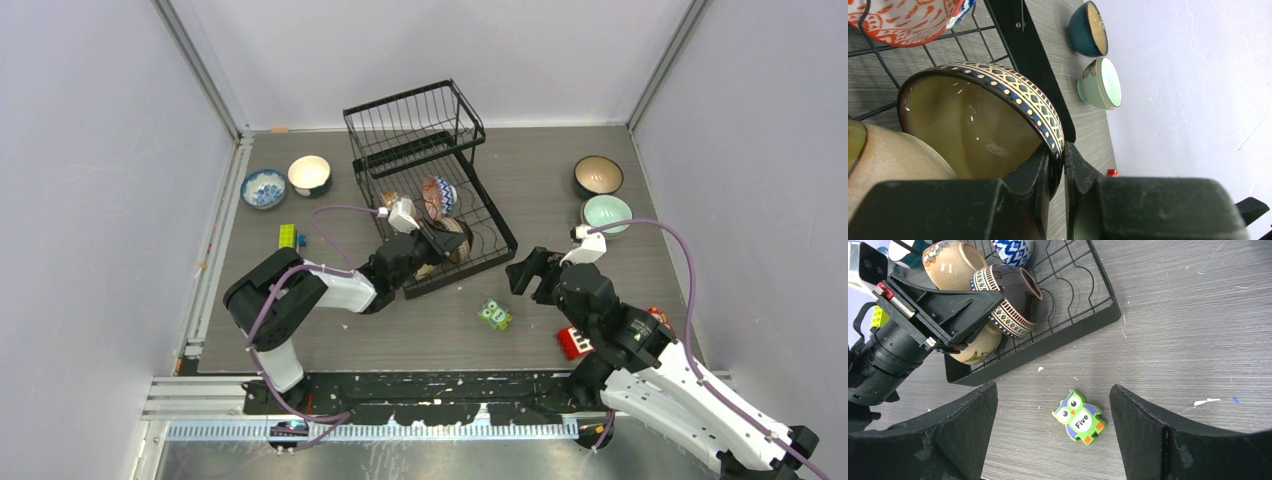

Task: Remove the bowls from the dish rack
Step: Pick up the bowl from the dish rack.

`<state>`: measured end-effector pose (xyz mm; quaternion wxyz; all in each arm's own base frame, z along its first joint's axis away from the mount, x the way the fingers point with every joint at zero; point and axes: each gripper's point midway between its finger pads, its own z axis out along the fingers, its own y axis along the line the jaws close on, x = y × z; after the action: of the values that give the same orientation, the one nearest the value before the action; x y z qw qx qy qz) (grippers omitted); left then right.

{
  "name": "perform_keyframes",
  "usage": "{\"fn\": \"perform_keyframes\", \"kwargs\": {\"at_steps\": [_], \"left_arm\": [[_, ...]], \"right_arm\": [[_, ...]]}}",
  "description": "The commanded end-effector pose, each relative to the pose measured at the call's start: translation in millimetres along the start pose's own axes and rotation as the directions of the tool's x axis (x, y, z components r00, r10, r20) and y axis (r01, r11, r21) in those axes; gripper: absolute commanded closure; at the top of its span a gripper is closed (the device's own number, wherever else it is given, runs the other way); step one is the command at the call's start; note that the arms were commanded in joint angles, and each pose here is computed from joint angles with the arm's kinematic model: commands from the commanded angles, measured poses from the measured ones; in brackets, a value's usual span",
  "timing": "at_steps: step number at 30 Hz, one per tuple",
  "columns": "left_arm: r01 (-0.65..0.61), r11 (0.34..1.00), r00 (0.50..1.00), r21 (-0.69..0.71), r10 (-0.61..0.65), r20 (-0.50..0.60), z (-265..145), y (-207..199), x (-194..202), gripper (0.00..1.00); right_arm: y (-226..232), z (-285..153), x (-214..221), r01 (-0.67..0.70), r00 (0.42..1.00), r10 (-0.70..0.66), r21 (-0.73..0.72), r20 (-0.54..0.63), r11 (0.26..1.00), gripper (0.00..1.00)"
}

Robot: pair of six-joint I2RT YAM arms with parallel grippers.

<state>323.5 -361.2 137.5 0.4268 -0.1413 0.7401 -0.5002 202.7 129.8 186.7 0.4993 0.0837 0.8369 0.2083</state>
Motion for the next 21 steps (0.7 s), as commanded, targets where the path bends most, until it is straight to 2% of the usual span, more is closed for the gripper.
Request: {"fn": "perform_keyframes", "kwargs": {"at_steps": [1, 21], "left_arm": [[-0.012, 0.991, 0.998, 0.135, 0.004, 0.066, -1, -29, -18, 1.0], [-0.029, 0.948, 0.992, 0.316, -0.011, 0.126, -11, -70, -42, 1.0]], "right_arm": [[1, -4, -12, -0.003, 0.999, 0.004, -0.004, 0.046, 1.0, 0.14], [2, -7, -18, -0.01, 0.998, 0.01, -0.011, 0.06, 1.0, 0.14]]}}
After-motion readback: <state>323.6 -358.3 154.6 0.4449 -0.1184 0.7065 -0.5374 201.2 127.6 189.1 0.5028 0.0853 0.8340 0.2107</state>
